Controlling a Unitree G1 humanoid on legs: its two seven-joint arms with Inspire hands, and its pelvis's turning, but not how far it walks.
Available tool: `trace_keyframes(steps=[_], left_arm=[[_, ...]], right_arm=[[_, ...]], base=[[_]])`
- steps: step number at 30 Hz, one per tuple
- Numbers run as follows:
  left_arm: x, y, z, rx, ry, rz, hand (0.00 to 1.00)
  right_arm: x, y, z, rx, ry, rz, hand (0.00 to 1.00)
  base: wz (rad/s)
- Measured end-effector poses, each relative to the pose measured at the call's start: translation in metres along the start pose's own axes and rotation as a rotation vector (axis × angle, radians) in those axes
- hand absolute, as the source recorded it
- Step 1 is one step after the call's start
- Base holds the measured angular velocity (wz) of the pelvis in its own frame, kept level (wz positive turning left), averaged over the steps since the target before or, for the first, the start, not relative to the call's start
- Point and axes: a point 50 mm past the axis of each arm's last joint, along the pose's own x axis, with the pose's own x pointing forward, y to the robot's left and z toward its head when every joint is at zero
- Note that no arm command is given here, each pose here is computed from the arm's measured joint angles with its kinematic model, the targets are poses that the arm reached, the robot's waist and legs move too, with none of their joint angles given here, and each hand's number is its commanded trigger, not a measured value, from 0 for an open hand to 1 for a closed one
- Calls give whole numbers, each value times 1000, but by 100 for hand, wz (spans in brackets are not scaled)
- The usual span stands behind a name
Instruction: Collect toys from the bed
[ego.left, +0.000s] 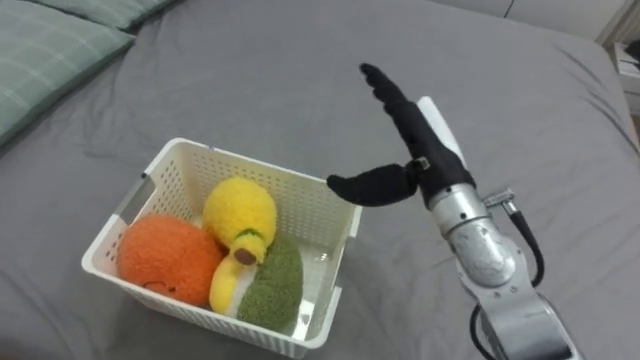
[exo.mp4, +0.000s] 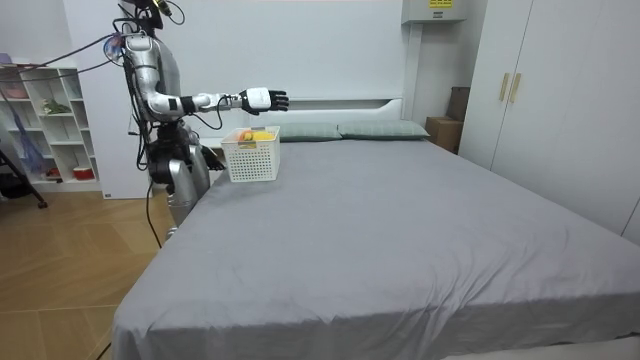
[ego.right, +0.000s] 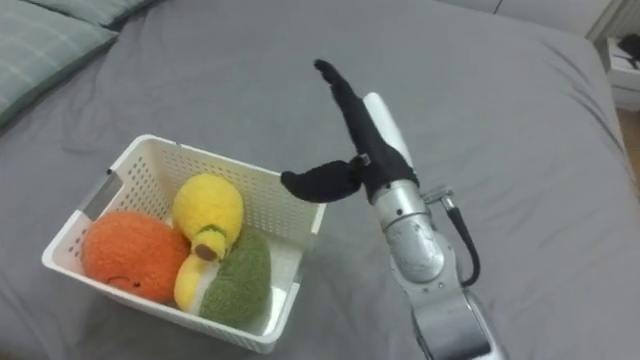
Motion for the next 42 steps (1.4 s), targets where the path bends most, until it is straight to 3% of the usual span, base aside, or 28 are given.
trace_keyframes(steps=[11, 24, 29, 35, 42], left_arm=[[-2, 2, -15, -59, 37, 9, 0], [-6, 0, -31, -81, 76, 22, 0], [-7, -1, -35, -86, 82, 35, 0], [-8, -1, -38, -111, 98, 51, 0], [-8, -3, -43, -124, 127, 33, 0]], right_arm=[[-35, -63, -36, -33, 130, -338, 0], [-71, -89, -67, 140, 235, -609, 0], [-92, -83, -112, 239, 441, -669, 0], [-156, -54, -183, 438, 877, -801, 0], [-242, -17, -224, 542, 1311, -866, 0]], base=[[-15], [-9], [-3], [-1], [0]])
